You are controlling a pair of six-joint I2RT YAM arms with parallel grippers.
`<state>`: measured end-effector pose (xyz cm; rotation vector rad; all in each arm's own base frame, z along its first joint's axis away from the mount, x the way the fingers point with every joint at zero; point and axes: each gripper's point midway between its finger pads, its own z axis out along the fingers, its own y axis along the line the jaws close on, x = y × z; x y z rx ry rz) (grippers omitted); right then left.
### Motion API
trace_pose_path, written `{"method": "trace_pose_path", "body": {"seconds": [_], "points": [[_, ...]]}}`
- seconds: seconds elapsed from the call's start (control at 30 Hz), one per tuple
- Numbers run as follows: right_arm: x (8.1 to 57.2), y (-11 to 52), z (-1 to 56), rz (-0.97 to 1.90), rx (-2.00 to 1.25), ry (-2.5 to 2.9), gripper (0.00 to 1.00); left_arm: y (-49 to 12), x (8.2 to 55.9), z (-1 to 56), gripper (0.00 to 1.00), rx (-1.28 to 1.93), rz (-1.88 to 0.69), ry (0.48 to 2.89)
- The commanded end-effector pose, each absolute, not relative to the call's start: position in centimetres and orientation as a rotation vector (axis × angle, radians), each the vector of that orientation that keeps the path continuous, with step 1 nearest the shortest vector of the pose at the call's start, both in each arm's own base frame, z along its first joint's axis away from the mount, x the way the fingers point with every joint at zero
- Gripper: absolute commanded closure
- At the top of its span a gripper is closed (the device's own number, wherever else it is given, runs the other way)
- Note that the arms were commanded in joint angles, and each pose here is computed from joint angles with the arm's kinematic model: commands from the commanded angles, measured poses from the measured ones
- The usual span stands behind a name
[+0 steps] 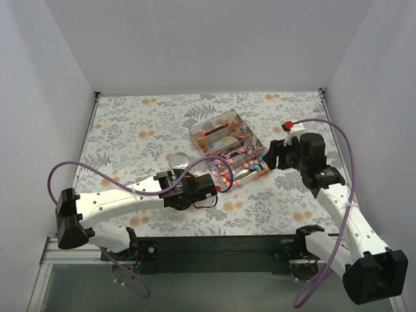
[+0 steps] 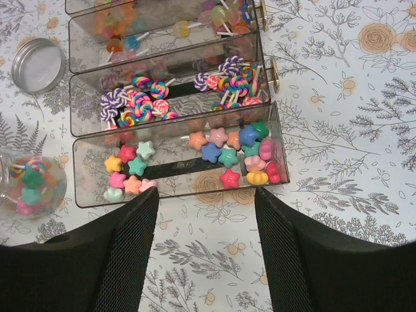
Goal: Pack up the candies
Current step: Place the fake candies in the packing bottle.
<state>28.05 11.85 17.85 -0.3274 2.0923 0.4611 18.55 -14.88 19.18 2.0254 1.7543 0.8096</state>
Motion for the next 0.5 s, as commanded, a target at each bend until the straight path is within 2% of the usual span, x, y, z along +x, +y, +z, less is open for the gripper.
{"method": "trace_pose_path", "body": {"seconds": [0.0, 0.47], "points": [[28.35, 12.24, 18.95, 0.482, -0.332, 2.037, 0.33, -14.68, 18.67, 20.82, 1.0, 2.021, 0.871, 1.72], [28.49, 12.56, 18.83, 0.5, -0.337, 2.044, 0.33, -14.81, 18.18, 20.28, 1.0, 2.056, 0.886, 1.687]]}}
